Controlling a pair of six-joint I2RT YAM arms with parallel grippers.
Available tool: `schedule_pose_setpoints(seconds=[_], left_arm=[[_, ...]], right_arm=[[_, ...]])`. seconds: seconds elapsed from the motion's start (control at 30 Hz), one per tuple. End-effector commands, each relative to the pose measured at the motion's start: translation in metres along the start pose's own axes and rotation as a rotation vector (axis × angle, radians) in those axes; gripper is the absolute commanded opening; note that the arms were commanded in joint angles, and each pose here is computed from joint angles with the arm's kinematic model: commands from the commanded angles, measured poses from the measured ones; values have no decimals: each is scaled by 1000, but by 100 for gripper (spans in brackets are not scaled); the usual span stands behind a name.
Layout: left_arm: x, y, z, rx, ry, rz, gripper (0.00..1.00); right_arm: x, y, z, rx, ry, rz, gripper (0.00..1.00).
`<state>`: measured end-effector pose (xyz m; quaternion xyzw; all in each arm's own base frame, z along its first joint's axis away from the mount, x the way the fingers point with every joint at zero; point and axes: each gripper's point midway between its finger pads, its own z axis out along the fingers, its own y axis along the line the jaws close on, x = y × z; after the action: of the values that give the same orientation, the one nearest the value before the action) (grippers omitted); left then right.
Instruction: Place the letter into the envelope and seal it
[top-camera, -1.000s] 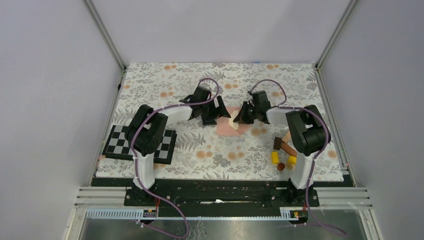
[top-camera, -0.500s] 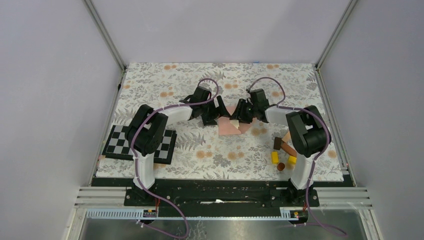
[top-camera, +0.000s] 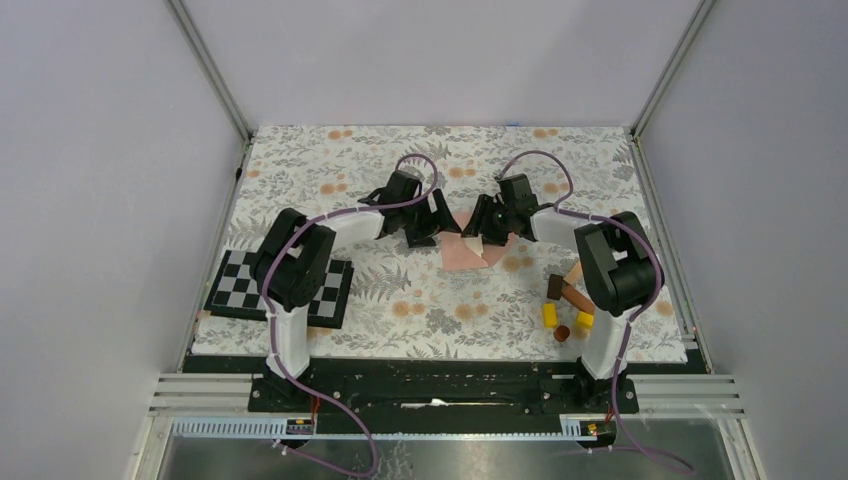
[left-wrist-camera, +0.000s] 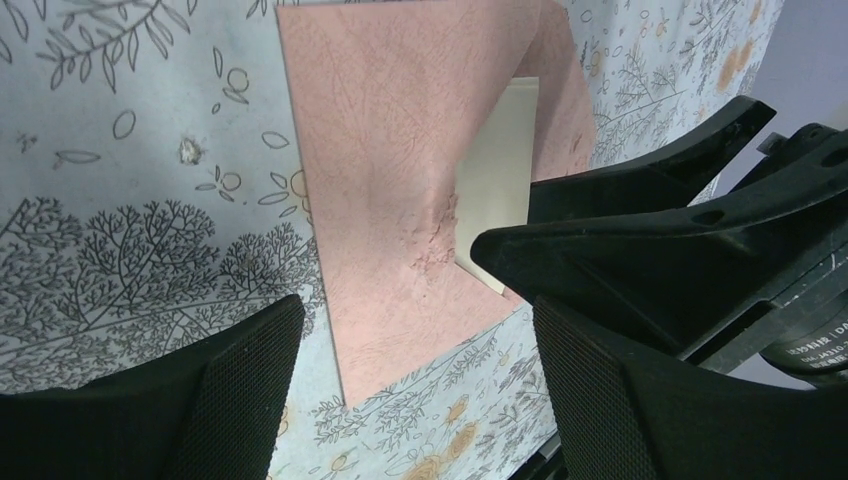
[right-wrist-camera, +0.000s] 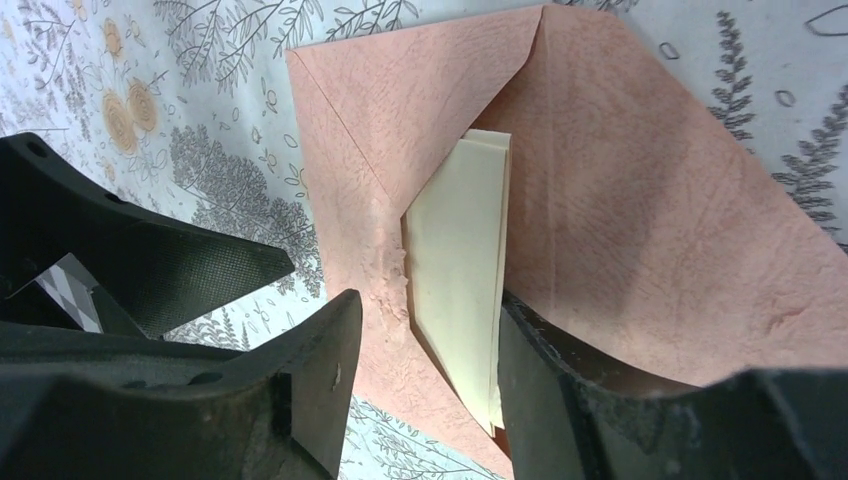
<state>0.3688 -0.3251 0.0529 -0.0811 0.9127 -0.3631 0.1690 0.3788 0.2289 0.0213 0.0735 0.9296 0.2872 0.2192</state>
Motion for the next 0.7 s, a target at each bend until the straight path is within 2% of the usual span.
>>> schedule_pose_setpoints(seconds=[0.0,0.07,0.2,0.37,0.57,0.67], left_arm=[[-21,-22,3,80,-41,40,82],[-23,-24,5,89,-43,35,74],[-24,-21,11,74,-44,27,53],[-21,-15,18,65,-36,18,33],[-11,-7,24,40,-20,3,22],[-8,11,27,-38,-19,-8,16]], right_arm=[[-7,-10,-13,92,-22,-8,60],[-8,-11,-15,103,-31,1,61],[-9,-10,-17,111,-29,11,59],[-8,-11,-16,114,-22,14,56],[-7,-12,-12,115,-16,13,55],[-11,-14,-16,132,-34,5,56]])
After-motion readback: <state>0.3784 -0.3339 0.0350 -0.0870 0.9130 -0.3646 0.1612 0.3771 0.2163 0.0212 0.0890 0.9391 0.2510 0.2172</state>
